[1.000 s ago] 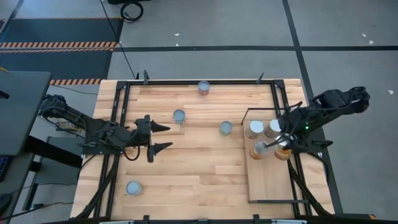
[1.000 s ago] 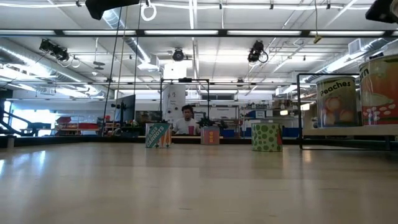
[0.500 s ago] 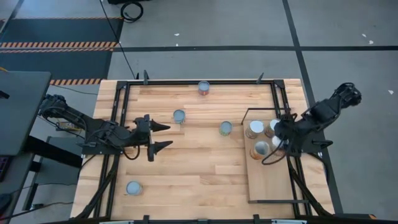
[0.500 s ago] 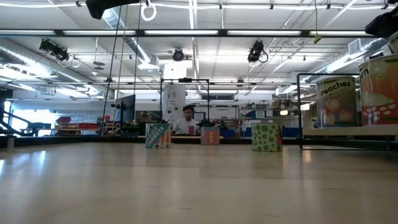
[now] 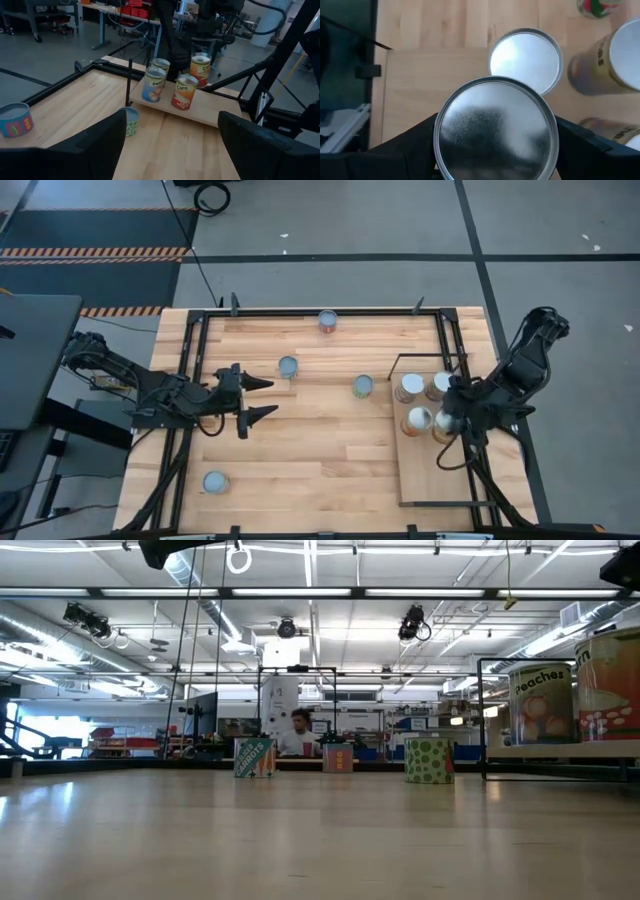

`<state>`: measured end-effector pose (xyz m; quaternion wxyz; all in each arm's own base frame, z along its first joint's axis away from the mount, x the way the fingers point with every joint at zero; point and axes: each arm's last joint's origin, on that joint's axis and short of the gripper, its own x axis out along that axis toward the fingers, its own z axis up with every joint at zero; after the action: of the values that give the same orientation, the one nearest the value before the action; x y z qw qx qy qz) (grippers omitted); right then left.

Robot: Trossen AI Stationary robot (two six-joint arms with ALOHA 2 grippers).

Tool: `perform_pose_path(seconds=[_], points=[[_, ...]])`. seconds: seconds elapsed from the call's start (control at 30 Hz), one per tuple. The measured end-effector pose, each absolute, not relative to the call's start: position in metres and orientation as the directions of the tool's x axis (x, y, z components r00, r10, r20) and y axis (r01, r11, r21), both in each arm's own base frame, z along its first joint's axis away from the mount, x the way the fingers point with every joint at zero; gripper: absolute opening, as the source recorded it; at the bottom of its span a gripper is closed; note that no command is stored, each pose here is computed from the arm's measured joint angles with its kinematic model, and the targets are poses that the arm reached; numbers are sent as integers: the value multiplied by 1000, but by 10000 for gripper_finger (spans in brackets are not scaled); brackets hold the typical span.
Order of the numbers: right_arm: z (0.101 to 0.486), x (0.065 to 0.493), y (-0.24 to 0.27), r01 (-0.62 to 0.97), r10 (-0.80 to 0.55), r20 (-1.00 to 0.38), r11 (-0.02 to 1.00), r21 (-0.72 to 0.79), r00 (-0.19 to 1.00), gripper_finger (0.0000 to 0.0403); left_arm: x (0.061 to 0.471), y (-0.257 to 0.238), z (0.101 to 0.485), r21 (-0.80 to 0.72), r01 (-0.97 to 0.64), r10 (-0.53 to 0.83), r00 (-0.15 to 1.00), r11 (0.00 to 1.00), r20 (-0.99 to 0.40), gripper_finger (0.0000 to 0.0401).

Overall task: Pick and place cans onto a shelf
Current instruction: Put the canned corn on the shelf aligned with the canned corn

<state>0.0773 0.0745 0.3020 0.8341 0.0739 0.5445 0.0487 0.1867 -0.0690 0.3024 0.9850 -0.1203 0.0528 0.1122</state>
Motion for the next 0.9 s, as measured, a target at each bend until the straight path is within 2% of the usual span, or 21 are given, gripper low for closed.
perform_pose_path(seconds=[0.2,0.43,0.57,0.67,0.9], points=[[296,71,79,85,62,-935,992,97,351,318,187,-69,302,-223,-233,208,969,946,-131,318],[269,71,94,111,-21,-942,994,17,334,318,187,-69,302,-212,-233,208,969,949,-132,318],[255,68,97,162,-88,-944,986,-37,318,339,187,-69,302,-211,-232,208,969,949,-132,318],[256,69,100,191,-107,-934,981,-43,340,348,187,-69,302,-193,-231,208,969,954,-132,318],[254,65,96,224,-149,-950,971,-88,274,350,187,-69,302,-188,-230,207,969,955,-132,318]])
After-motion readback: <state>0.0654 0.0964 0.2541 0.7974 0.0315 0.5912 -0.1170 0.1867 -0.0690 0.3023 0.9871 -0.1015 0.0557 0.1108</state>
